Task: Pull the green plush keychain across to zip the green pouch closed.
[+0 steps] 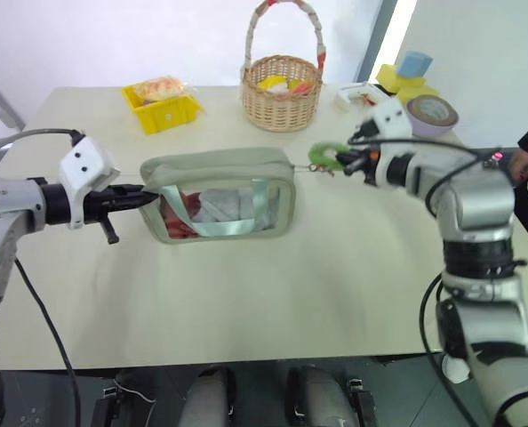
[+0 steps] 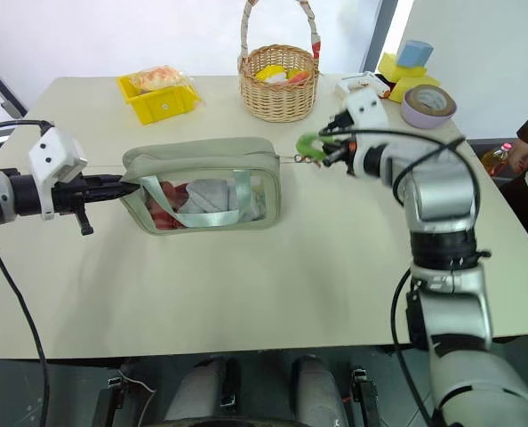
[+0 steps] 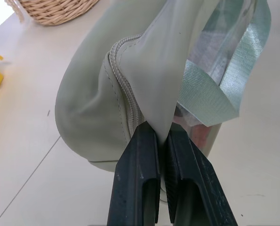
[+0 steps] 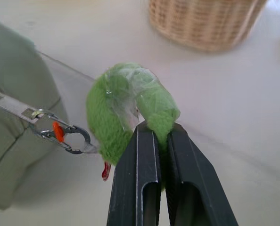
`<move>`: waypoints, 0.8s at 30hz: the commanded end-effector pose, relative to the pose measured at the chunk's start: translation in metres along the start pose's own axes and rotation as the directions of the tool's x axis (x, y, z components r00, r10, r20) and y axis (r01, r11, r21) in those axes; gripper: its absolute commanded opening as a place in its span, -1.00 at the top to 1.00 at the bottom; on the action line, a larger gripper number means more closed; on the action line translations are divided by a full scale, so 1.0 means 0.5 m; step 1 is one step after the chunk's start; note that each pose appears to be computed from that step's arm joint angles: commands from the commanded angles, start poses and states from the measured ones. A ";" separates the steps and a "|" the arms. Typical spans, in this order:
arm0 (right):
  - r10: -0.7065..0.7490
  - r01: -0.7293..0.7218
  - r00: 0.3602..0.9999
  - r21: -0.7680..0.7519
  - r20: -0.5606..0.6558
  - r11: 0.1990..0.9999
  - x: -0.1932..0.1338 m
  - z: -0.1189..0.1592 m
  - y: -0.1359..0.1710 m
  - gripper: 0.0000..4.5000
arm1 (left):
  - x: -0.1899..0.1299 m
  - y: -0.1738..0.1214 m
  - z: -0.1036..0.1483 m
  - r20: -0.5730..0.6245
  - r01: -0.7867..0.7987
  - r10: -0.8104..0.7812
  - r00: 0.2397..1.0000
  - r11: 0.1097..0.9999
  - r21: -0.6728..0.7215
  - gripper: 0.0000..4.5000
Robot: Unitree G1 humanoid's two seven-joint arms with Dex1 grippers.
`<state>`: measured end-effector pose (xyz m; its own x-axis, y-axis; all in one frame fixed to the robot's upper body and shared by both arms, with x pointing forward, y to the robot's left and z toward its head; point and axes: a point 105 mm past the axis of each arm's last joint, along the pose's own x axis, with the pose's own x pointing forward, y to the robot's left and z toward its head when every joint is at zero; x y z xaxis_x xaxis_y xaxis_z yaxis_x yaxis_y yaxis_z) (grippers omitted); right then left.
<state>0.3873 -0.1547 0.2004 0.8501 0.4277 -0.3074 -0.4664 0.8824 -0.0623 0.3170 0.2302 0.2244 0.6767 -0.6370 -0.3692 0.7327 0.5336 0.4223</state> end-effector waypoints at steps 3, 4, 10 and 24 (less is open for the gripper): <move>-0.048 0.052 0.999 0.192 -0.023 0.980 0.020 -0.080 0.031 0.97 | 0.005 -0.002 -0.007 -0.026 0.008 -0.008 1.000 1.000 -0.002 1.00; -0.042 0.046 0.999 0.227 -0.024 0.973 0.024 -0.088 0.041 0.97 | 0.005 -0.003 -0.007 -0.026 0.009 -0.009 1.000 1.000 -0.002 1.00; -0.004 0.013 0.999 0.202 -0.045 0.979 0.053 -0.116 0.081 0.97 | 0.005 -0.013 -0.003 -0.021 0.017 -0.017 1.000 1.000 -0.002 1.00; 0.459 -0.447 0.885 -0.129 0.076 0.885 -0.111 0.057 0.082 -1.00 | -0.044 0.022 0.031 0.091 -0.045 0.056 0.994 0.992 -0.117 -0.63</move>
<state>0.3473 -0.1491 0.2228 0.6617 0.7113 -0.2373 -0.7277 0.6855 0.0256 0.3145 0.2341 0.2260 0.6805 -0.6540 -0.3305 0.7326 0.5988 0.3236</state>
